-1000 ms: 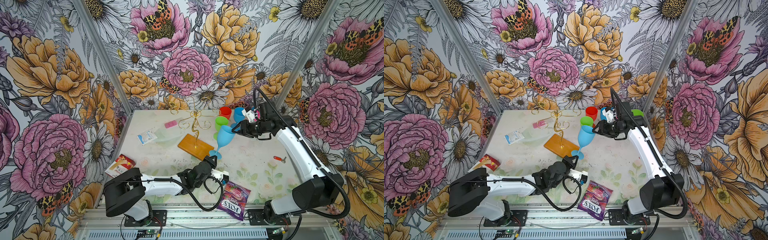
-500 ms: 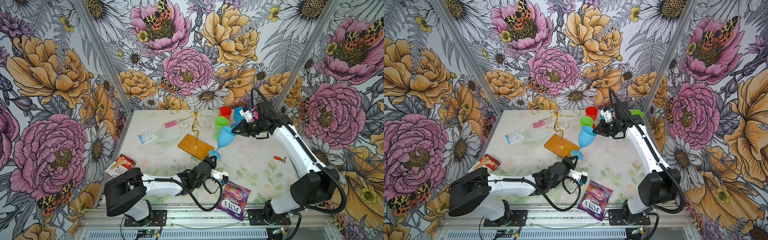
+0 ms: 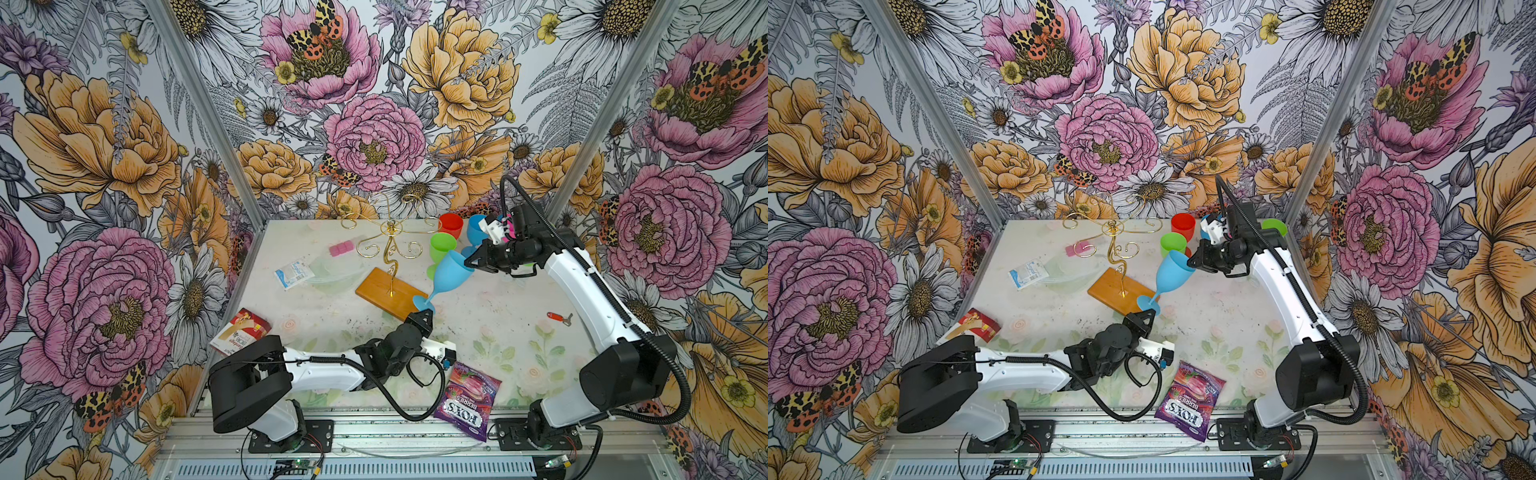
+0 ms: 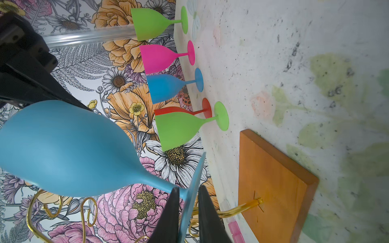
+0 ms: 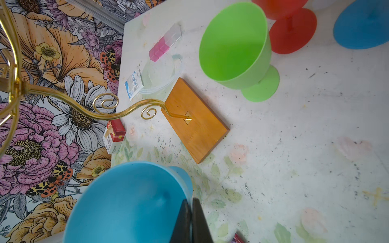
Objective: Take the wine glass off the wine glass rack
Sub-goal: Place the wine glass at the top-right of the table.
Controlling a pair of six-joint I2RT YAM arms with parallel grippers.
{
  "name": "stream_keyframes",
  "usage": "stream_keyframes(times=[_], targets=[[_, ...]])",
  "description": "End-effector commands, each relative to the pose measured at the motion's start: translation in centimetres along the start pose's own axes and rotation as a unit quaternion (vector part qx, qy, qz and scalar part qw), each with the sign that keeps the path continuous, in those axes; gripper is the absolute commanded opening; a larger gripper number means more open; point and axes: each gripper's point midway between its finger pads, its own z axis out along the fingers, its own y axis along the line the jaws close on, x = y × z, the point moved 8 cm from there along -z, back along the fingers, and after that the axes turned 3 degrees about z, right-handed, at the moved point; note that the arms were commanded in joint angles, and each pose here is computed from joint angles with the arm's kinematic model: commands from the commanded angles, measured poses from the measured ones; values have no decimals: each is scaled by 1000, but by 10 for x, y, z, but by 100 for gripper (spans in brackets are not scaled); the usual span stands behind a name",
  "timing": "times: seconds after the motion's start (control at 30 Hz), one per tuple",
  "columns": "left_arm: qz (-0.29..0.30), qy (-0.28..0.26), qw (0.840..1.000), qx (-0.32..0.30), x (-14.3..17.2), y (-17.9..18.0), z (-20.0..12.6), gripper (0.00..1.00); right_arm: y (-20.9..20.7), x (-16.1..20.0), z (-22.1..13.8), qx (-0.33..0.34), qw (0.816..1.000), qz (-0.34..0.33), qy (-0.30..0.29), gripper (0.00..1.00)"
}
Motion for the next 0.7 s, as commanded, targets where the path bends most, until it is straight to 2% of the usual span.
stream_keyframes(times=[0.0, 0.23, 0.37, 0.47, 0.53, 0.67], targets=[[-48, -12, 999, -15, 3, 11, -7, 26, 14, -12, -16, -5, 999, -31, -36, 0], [-103, -25, 994, -4, 6, 18, -14, 42, 2, -23, -38, 45, 995, -32, -87, 0], [-157, -35, 987, 0, 11, 29, -19, 47, -11, -28, -56, 117, 984, -29, -132, 0], [-210, -45, 977, 10, 17, 38, -24, 50, -19, -29, -63, 169, 973, -30, -155, 0], [-245, -50, 968, 19, 20, 43, -28, 57, -23, -30, -63, 186, 969, -30, -158, 0], [-343, -63, 937, 22, 25, 58, -41, 66, -34, -31, -54, 214, 965, -29, -148, 0]])
